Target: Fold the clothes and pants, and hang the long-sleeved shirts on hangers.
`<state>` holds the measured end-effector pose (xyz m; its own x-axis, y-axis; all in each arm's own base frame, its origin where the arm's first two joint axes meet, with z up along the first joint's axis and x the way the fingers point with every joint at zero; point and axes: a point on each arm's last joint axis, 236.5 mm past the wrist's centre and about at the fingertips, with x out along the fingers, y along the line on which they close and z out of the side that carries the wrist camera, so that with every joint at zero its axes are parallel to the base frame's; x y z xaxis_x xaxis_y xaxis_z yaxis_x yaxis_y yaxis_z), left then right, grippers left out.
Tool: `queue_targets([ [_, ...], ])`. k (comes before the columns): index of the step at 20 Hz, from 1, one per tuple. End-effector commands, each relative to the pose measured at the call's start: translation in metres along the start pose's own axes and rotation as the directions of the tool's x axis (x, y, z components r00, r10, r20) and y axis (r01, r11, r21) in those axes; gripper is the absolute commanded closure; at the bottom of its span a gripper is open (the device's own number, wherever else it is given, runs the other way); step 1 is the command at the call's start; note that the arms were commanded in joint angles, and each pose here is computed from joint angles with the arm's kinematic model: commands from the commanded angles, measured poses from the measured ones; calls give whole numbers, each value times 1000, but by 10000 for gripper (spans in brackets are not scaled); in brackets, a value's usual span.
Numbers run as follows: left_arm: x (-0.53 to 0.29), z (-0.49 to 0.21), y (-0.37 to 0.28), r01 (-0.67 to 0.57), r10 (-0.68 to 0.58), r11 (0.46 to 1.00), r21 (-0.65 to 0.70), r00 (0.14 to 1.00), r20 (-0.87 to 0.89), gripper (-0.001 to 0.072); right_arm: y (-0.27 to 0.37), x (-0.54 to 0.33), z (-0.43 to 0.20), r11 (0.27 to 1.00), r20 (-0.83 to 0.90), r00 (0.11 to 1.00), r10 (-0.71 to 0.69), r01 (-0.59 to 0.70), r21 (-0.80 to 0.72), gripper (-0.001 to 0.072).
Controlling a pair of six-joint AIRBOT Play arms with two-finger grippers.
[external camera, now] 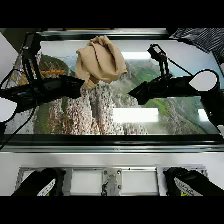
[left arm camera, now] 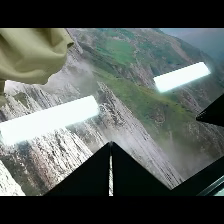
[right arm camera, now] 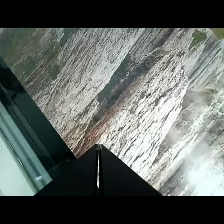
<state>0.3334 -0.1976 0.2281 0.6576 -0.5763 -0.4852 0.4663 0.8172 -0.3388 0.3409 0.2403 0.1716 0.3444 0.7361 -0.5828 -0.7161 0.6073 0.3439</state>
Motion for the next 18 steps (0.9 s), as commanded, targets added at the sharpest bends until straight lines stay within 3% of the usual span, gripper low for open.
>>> queue_targets([
  [1, 0, 0, 0, 0, 0, 1000, -1, 1000, 0, 686, 0, 0, 0, 1000, -1, 1000, 1, -1, 1, 677],
  [4, 0, -1, 0, 1, -1, 1000, -2, 1000, -6, 686, 0, 0, 0, 1000, -1, 1000, 1, -1, 1, 677],
  [5, 0, 0, 0, 0, 0, 1000, -1, 1000, 0, 624, 0, 0, 0, 1000, -1, 1000, 1, -1, 1, 677],
  [6, 0, 3, 0, -1, 1, 1000, -1, 1000, 11, 259, 0, 0, 0, 1000, -1, 1000, 1, -1, 0, 677],
  [7, 2, 9, 2, -6, 6, 1000, -2, 999, 35, 7, 0, 0, 0, 1000, -1, 1000, 1, -1, 1, 677],
  [11, 37, 33, 29, -81, 80, 996, 31, 997, 23, 9, 0, 0, 0, 1000, -1, 1000, 1, -1, 0, 677],
  [18, 206, 15, 133, -173, 157, 980, -93, 974, -163, 10, 0, 0, 0, 1000, -1, 1000, 1, -1, 1, 677],
])
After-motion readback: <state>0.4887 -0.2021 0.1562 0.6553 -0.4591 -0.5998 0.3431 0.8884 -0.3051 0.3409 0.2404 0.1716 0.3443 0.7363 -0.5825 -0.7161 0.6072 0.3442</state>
